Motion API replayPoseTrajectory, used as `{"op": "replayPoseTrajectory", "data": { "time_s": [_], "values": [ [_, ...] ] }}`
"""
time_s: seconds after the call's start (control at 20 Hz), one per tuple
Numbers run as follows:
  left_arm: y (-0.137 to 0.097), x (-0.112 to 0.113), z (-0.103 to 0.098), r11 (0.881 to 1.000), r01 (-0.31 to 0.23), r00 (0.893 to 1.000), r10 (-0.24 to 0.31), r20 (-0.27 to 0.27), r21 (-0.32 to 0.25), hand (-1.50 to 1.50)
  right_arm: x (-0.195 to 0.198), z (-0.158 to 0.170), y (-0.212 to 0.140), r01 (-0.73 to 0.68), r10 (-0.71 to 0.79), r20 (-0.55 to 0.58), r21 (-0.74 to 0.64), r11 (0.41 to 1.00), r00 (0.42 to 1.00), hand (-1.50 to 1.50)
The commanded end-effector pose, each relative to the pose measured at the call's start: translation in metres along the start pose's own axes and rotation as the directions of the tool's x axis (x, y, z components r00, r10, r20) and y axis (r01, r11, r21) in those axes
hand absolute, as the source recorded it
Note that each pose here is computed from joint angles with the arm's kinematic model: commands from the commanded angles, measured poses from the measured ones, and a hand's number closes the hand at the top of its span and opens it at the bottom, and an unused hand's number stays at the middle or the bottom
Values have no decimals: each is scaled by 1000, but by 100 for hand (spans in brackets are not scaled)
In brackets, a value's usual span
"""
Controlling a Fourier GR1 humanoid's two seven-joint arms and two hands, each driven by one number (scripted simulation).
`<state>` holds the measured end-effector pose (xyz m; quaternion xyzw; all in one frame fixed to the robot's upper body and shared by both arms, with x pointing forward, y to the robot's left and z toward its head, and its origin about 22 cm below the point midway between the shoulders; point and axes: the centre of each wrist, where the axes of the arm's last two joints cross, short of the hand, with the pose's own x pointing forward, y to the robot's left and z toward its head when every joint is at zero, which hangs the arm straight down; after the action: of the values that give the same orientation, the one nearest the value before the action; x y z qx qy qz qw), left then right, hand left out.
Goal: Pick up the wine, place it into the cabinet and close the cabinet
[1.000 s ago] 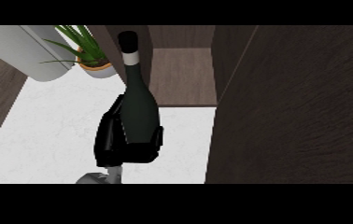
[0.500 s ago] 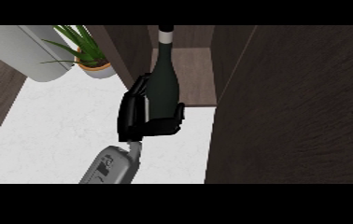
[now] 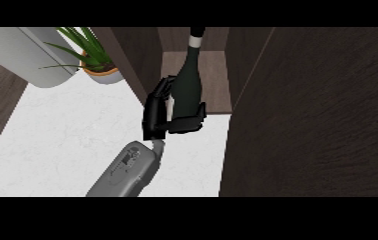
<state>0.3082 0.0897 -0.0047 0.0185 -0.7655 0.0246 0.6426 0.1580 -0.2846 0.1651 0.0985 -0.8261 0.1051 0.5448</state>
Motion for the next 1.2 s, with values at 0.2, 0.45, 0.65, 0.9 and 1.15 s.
{"op": "replayPoseTrajectory", "data": {
  "time_s": [0.2,0.45,0.65,0.9,1.15],
  "values": [
    [-7,-30,-2,1000,20,1000,-20,11,9,150,-8,4,3,30,-30,26,9,1000,999,-150],
    [-8,-16,-36,1000,-24,1000,23,10,7,150,5,-2,2,38,-38,13,22,999,999,-150],
    [-3,-21,-51,998,-56,998,56,0,-8,150,9,2,10,50,-50,31,7,999,998,-150],
    [-16,-16,-60,999,-44,999,44,-8,-4,150,-2,4,-1,32,-33,32,29,999,999,-150],
    [-18,2,-90,999,-31,999,31,-20,22,150,5,2,9,49,-51,54,40,998,997,-150]
  ]
}}
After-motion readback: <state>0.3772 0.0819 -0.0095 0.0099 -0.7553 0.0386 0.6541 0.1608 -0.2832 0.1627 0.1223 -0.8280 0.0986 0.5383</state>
